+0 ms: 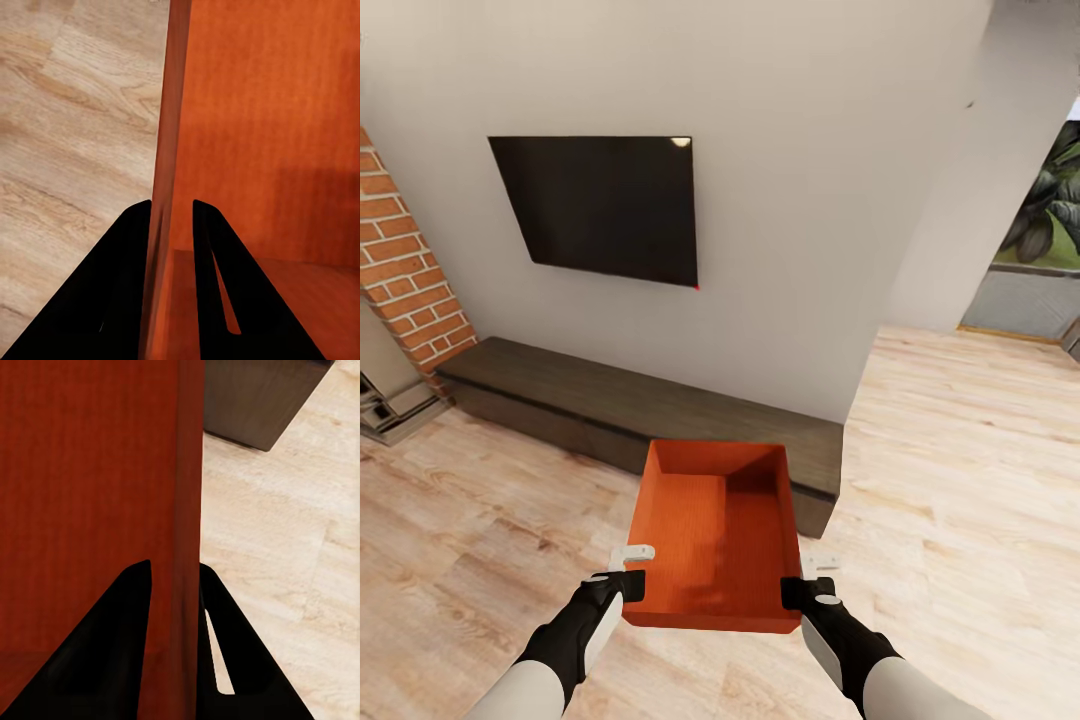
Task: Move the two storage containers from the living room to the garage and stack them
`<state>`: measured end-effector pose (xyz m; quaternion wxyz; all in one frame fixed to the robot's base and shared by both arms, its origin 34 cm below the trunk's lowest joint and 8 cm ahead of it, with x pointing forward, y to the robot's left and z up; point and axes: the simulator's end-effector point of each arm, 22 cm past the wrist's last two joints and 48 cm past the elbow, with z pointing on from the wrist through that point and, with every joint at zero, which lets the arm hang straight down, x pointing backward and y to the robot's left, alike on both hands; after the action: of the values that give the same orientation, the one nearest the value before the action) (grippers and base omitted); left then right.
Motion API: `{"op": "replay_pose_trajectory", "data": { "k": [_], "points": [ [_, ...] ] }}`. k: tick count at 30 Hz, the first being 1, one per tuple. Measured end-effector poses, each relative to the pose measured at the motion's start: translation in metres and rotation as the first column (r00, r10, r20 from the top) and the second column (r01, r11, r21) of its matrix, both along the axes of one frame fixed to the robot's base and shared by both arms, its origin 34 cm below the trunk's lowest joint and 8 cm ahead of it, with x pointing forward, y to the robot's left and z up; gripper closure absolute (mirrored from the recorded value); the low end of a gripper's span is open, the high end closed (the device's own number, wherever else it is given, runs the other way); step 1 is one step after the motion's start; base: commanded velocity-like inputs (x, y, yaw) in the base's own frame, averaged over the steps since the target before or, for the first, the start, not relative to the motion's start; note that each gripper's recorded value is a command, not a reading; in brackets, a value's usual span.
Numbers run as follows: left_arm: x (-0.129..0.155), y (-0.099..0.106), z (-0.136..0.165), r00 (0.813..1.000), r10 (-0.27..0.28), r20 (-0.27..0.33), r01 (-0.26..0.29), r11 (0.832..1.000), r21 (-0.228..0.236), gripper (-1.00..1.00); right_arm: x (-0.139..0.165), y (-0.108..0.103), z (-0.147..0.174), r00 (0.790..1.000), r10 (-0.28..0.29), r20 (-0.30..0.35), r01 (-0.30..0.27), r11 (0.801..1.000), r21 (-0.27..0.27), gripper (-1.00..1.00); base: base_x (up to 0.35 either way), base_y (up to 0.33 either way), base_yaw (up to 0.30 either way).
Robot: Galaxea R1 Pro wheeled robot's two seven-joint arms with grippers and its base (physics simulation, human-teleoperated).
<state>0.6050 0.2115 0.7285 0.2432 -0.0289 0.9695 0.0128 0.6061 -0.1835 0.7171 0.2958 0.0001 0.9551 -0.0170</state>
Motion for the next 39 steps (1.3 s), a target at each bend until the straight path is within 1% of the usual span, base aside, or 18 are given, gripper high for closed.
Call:
{"op": "replay_pose_trajectory", "data": {
  "k": [39],
  "points": [
    [0.016,0.0,0.031,0.998,0.0,0.063,0.0,1.0,0.0,1.0,0.017,0.0,0.031,0.998,0.0,0.063,0.0,1.0,0.0,1.0,0.0,0.0,0.0]
  ]
}}
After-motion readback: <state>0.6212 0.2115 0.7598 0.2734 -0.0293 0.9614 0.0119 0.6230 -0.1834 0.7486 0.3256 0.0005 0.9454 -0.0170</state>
